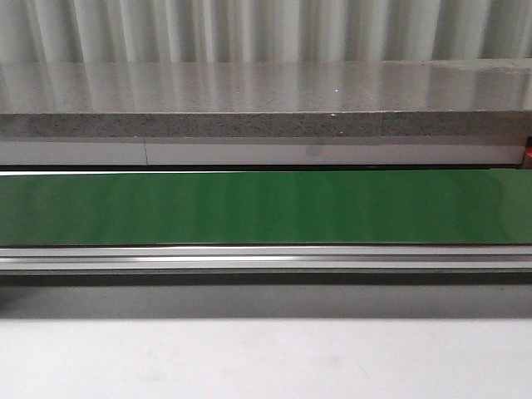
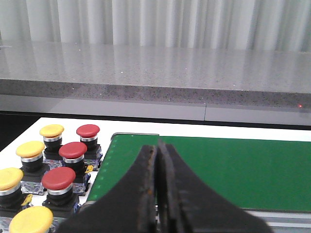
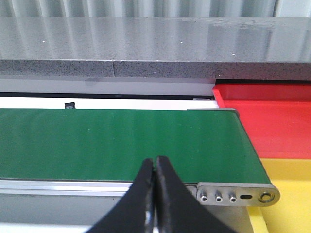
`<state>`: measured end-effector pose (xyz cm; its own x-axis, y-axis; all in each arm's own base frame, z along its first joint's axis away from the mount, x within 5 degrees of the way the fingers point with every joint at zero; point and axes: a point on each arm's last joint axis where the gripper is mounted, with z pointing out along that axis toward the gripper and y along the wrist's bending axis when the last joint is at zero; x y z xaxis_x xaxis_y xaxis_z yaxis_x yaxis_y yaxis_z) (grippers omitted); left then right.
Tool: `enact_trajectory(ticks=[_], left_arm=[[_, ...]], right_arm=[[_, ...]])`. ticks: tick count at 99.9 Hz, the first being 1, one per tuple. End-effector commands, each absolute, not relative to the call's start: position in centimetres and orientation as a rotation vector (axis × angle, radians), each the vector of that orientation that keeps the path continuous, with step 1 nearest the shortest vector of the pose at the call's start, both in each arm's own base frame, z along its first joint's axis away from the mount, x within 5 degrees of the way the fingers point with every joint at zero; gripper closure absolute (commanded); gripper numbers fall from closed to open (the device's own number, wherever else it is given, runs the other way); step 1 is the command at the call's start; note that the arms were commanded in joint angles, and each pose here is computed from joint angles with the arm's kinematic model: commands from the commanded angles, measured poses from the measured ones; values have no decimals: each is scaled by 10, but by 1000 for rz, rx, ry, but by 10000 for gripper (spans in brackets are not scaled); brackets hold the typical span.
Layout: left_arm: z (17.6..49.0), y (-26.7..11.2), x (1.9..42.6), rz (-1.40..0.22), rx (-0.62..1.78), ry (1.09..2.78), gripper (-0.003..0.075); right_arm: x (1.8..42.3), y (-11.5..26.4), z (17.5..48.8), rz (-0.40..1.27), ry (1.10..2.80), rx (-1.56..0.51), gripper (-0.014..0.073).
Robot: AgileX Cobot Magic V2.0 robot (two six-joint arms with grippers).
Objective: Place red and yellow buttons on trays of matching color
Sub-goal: 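Move the left gripper down over a yellow push-button on the table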
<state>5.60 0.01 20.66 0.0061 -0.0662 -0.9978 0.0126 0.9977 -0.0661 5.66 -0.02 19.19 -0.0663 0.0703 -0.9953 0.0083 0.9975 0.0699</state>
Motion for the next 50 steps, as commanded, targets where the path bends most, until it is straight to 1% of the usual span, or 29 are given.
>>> enact_trajectory(ticks=[1, 30, 40, 50], left_arm=[[200, -2, 56, -93, -27, 1503, 740], [201, -3, 55, -97, -23, 1485, 740], [208, -4, 54, -109, -11, 1420, 740], [223, -4, 52, -114, -13, 1377, 740]], right_arm=[[56, 0, 200, 44, 1536, 47, 662], [56, 0, 200, 44, 1536, 47, 662], [56, 0, 200, 44, 1536, 47, 662], [56, 0, 200, 44, 1536, 47, 662]])
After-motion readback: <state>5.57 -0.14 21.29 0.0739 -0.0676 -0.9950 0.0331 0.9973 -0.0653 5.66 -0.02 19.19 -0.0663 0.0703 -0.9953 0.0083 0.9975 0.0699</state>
